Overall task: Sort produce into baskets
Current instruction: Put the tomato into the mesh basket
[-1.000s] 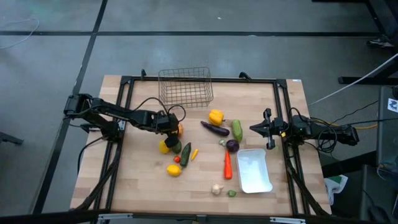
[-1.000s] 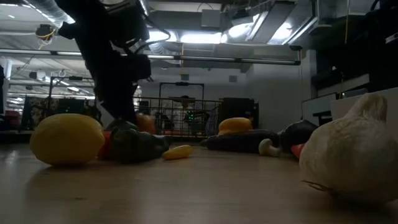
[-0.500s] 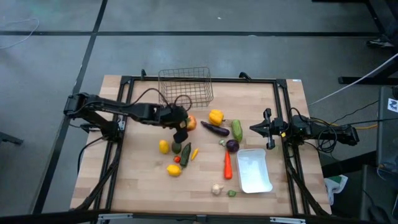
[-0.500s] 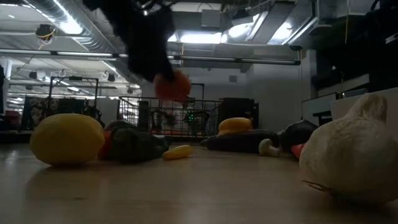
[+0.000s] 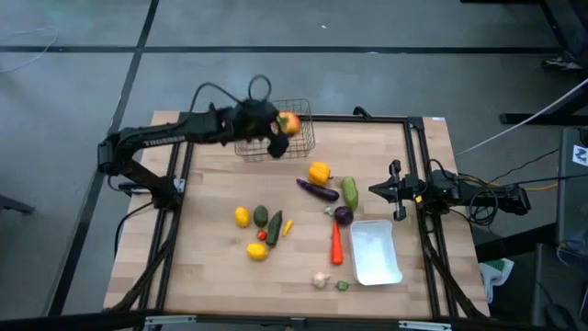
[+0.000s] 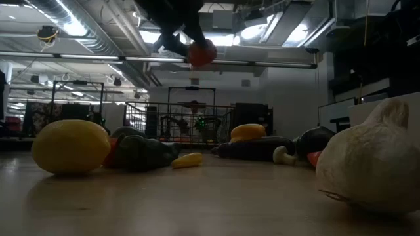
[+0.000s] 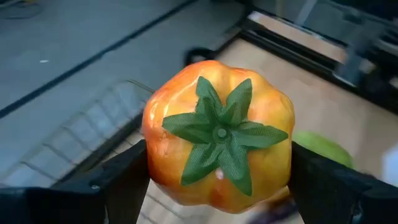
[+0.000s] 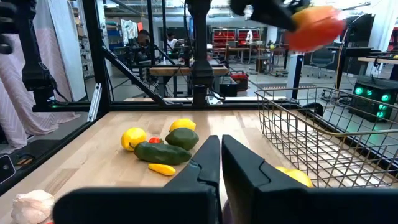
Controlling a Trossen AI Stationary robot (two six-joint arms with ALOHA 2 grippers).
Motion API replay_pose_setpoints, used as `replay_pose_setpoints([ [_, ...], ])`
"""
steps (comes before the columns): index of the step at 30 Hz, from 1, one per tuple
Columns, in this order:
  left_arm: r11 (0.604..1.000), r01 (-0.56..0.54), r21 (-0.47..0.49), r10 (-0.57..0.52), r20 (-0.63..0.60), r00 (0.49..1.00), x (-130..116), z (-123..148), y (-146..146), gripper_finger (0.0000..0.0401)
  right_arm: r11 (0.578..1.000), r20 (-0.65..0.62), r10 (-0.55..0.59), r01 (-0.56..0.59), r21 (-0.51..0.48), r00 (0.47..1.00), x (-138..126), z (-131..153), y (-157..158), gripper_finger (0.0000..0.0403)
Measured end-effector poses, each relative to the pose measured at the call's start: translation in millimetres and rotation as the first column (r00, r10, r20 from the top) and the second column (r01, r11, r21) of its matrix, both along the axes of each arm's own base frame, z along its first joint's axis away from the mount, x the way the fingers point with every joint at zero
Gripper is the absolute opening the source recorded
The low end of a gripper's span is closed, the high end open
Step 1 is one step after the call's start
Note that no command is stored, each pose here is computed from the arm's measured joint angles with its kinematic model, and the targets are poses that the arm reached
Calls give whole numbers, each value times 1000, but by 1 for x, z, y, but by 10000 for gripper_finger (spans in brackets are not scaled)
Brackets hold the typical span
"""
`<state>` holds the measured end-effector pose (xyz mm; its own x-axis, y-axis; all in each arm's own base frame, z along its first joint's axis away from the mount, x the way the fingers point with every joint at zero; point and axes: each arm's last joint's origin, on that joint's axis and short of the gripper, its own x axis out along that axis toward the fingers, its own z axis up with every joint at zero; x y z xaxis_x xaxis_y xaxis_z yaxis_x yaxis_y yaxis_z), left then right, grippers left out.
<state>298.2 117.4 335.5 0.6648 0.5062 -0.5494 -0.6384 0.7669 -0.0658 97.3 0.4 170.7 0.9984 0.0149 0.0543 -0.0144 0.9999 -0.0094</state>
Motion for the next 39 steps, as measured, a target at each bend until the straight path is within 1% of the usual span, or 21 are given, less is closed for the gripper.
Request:
replay_pose_setpoints([
  [2,1000,-27,8,27,-3,1000,0,-1,15,324,1000,0,0,0,0,1000,0,0,0,19],
  [5,998,-61,-14,60,-40,997,3,-13,37,324,1000,1,0,0,0,1000,0,0,0,19],
  [12,989,-112,-94,101,-121,987,21,-66,79,324,1000,2,-7,7,0,1000,0,0,0,19],
  [18,974,-175,-145,147,-186,972,31,-110,103,324,1000,1,-7,7,0,1000,0,0,0,19],
  [21,964,-201,-173,159,-230,960,32,-127,109,324,1000,1,-7,7,0,1000,0,0,0,19],
  [28,953,-225,-202,165,-273,948,36,-150,113,325,1000,0,-7,7,0,1000,0,0,0,19],
  [34,949,-232,-214,162,-301,940,38,-163,114,325,1000,0,-7,7,0,1000,0,0,0,19],
  [39,949,-232,-214,160,-307,938,39,-166,115,325,1000,0,-7,7,0,1000,0,0,0,19],
])
